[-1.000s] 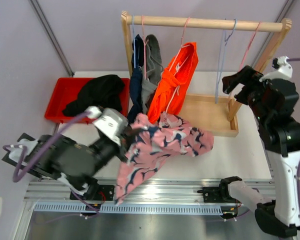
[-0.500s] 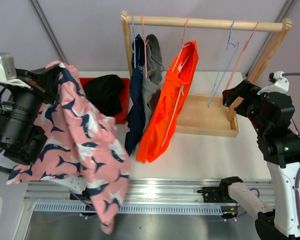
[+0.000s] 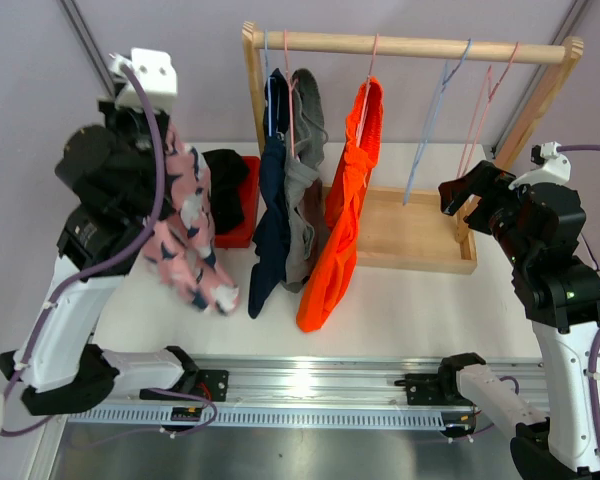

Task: Remove the shorts from the hanger

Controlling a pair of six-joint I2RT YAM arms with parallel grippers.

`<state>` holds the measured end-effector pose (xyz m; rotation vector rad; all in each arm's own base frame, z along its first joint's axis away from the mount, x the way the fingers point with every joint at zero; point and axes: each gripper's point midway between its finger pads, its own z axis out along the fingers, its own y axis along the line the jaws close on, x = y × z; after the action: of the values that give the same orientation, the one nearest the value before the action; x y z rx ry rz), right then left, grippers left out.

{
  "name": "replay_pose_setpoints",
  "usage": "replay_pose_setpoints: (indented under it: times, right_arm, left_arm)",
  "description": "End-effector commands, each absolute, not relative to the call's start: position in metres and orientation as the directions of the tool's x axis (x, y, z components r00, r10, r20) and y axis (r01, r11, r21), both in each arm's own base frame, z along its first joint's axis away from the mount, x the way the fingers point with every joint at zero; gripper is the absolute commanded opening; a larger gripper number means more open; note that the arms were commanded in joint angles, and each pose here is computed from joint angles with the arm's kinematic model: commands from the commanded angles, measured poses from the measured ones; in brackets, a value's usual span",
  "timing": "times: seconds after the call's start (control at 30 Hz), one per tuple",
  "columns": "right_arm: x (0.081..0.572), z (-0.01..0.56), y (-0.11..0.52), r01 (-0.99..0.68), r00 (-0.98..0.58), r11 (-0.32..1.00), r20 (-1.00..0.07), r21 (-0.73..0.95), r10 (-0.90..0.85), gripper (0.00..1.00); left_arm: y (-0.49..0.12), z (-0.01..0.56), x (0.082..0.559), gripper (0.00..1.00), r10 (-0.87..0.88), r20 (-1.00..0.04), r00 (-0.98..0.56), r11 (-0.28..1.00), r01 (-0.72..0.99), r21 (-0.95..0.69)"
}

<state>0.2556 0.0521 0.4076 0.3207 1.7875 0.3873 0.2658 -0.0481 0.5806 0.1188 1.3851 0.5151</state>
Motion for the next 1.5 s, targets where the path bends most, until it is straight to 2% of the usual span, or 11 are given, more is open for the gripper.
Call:
replay_pose_setpoints:
  times: [0.0,0.07,0.3,0.43,0.53,0.8,0.87,0.9,0.93,0.97,1.47]
  right_arm:
    - [0.254,0.411,0.05,-0.001,-0.229,0.916,-0.892,0.401,0.39,0.99]
    - [0.253,0.412,0.05,-0.004,-0.228,0.919,-0.895,0.395,0.383,0.99]
    - [0.247,0.408,0.052,-0.024,-0.253,0.927,-0.899,0.374,0.357,0.99]
    - [0.244,0.405,0.057,-0.062,-0.246,0.921,-0.9,0.386,0.36,0.99]
    - [0.237,0.416,0.079,-0.209,-0.221,0.893,-0.909,0.398,0.353,0.99]
    - [0.202,0.493,0.128,-0.594,-0.064,0.733,-0.928,0.331,0.368,1.0]
    - [0.199,0.511,0.135,-0.645,-0.034,0.699,-0.925,0.309,0.378,0.99]
    - [0.196,0.524,0.137,-0.662,-0.011,0.689,-0.923,0.296,0.385,0.99]
    - [0.209,0.526,0.14,-0.664,-0.019,0.684,-0.922,0.301,0.387,0.99]
    - [0.212,0.53,0.143,-0.675,-0.025,0.673,-0.921,0.303,0.39,0.99]
    - [0.335,0.533,0.22,-0.652,-0.082,0.704,-0.949,0.281,0.303,0.94]
  left_arm:
    - [-0.017,0.61,0.279,0.0,0.282,-0.944,0.173,0.926,-0.305,0.221]
    - [0.015,0.627,0.285,0.0,0.277,-0.942,0.19,0.888,-0.425,0.175]
    - [0.061,0.628,0.355,0.0,0.06,-0.967,0.246,0.902,-0.428,-0.053]
    - [0.077,0.562,0.433,0.0,0.006,-0.996,0.091,0.891,-0.452,-0.036]
    - [0.102,0.498,0.476,0.0,-0.081,-0.996,-0.034,0.882,-0.468,-0.056]
    - [0.121,0.385,0.512,0.0,-0.163,-0.96,-0.227,0.871,-0.49,-0.032]
    - [0.12,0.372,0.511,0.12,-0.178,-0.952,-0.249,0.873,-0.486,-0.036]
    - [0.119,0.366,0.51,0.29,-0.197,-0.944,-0.265,0.873,-0.486,-0.046]
    - [0.118,0.363,0.509,0.87,-0.207,-0.939,-0.274,0.872,-0.486,-0.051]
    - [0.116,0.364,0.507,0.99,-0.216,-0.937,-0.276,0.872,-0.485,-0.058]
    - [0.011,0.37,0.361,0.99,-0.163,-0.965,-0.204,0.968,-0.225,-0.116]
